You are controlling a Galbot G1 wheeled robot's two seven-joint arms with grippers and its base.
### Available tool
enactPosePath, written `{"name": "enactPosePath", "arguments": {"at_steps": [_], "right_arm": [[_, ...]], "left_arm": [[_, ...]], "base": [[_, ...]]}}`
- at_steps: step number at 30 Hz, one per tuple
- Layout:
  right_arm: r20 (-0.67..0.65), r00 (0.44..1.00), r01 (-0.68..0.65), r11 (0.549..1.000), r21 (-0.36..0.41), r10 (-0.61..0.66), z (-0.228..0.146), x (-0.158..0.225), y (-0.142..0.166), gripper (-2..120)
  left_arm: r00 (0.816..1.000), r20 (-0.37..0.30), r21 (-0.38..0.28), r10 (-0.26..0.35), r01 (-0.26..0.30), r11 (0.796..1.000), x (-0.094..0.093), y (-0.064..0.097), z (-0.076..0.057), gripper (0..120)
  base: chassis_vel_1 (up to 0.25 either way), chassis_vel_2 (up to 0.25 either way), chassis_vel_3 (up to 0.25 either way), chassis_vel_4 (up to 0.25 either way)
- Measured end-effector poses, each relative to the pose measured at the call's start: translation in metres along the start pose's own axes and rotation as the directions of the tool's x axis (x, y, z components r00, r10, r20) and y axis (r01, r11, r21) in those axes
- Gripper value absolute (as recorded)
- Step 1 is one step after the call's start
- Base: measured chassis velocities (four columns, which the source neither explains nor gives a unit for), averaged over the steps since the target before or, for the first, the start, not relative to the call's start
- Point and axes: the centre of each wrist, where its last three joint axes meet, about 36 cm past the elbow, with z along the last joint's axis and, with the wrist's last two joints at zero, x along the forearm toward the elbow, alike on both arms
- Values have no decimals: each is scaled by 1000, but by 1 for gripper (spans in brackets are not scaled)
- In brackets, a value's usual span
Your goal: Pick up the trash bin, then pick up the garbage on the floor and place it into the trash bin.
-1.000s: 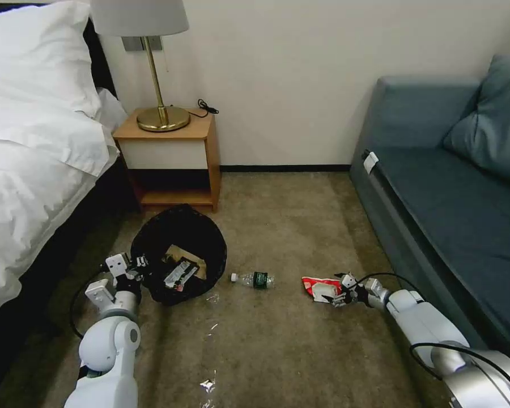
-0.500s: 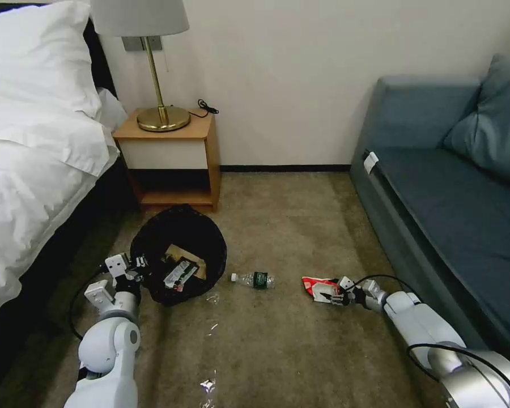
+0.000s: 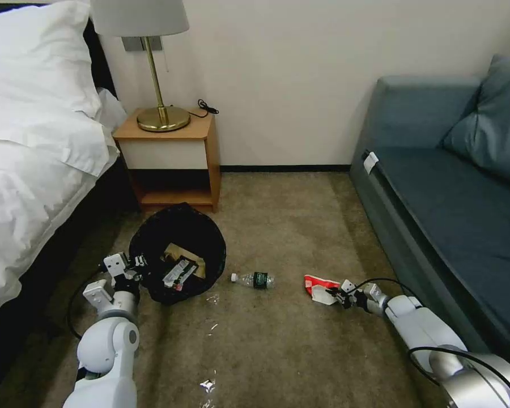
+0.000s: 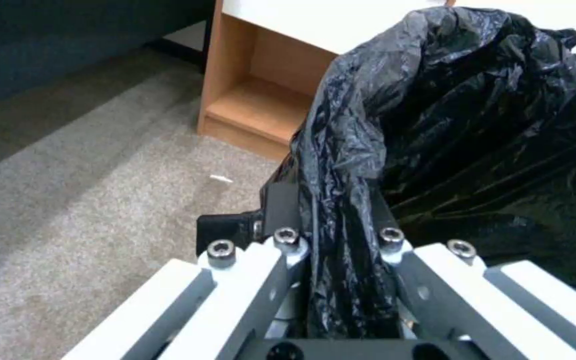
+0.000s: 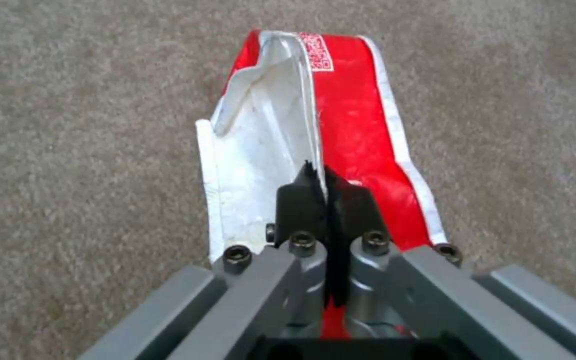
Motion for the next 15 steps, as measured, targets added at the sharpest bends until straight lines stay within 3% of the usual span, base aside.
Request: {"name": "enactPosePath", "arguments": {"at_steps": [12,15], "right_arm": [[35,999,-19,1000,2,19,-1,0,3,0],[206,973,-100,995,-10,99,-29,-14,3,0]], "left_arm": [[1000,-8,4,-2,2,1000,-3,0,3,4],[1000,-15,9,-3,3,1000,-7,0,6,4]], "base": [[0,0,0,0],[0,0,0,0]]}}
